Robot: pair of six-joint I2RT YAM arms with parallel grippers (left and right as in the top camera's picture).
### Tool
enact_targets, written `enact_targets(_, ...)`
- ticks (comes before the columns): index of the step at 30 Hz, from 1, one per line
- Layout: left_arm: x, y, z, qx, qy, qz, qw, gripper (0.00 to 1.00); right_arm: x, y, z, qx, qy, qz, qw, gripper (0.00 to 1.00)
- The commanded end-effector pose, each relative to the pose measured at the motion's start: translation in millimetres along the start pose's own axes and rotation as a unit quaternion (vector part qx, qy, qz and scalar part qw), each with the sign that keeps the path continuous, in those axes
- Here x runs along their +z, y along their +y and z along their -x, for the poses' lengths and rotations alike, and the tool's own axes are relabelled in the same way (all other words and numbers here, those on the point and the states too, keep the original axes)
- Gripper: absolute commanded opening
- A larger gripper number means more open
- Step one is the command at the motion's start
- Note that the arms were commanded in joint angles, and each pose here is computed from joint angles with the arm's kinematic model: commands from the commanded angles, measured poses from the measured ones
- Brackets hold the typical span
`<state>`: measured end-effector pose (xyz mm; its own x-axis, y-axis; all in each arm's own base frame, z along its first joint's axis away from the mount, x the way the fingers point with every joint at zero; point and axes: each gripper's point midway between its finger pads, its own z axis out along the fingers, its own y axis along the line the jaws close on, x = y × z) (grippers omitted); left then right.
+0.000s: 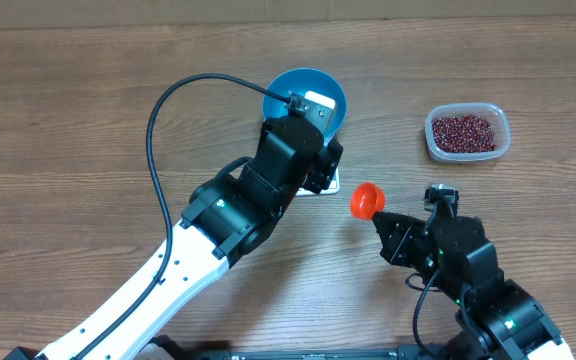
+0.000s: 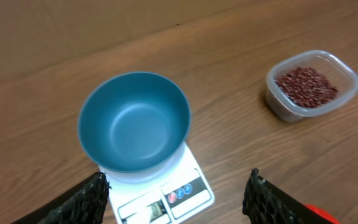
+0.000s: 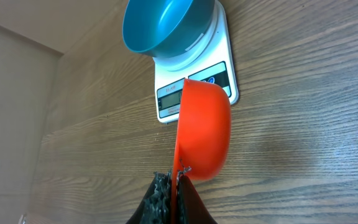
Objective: Scoop item into bowl and weigh 150g on scale
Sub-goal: 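Raise the left gripper up over the blue bowl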
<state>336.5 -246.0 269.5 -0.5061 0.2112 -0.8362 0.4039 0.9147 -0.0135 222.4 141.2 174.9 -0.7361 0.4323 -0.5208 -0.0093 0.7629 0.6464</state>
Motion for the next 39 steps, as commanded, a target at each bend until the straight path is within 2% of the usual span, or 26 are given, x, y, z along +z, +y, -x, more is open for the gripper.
enact_targets(1, -14, 18, 30, 0.006, -0.042, 0.043, 0.998, 0.72, -5, 9, 8, 0.003, -0.013, 0.012, 1.000, 0.04)
enact_targets(7, -22, 42, 52, -0.016, -0.064, 0.063, 0.996, 0.72, -5, 8, 9, 0.002, -0.014, 0.010, 1.000, 0.04)
enact_targets(17, -36, 43, 92, -0.002, -0.093, 0.056, 0.994, 0.75, -1, 6, 7, 0.003, -0.008, 0.004, 1.000, 0.04)
enact_targets(21, -29, 38, 92, 0.017, -0.054, 0.032, 0.998, 0.76, 0, 6, 7, 0.003, -0.008, 0.003, 1.000, 0.04)
enact_targets(31, 6, 35, 74, 0.044, 0.046, 0.040, 0.997, 0.80, 1, 4, 6, 0.002, -0.004, -0.001, 1.000, 0.04)
enact_targets(33, 12, 35, 69, 0.046, 0.056, 0.041, 0.997, 1.00, 1, 4, 6, 0.002, -0.004, 0.000, 1.000, 0.04)
enact_targets(37, 18, 33, 64, 0.047, 0.064, 0.040, 0.996, 1.00, 1, 4, 6, 0.002, -0.004, 0.000, 1.000, 0.04)
enact_targets(38, 20, 33, 63, 0.047, 0.067, 0.040, 0.996, 0.98, 1, 4, 6, 0.002, -0.004, 0.000, 1.000, 0.04)
enact_targets(39, 20, 33, 63, 0.047, 0.067, 0.041, 0.996, 0.89, 1, 4, 6, 0.002, -0.004, 0.000, 1.000, 0.04)
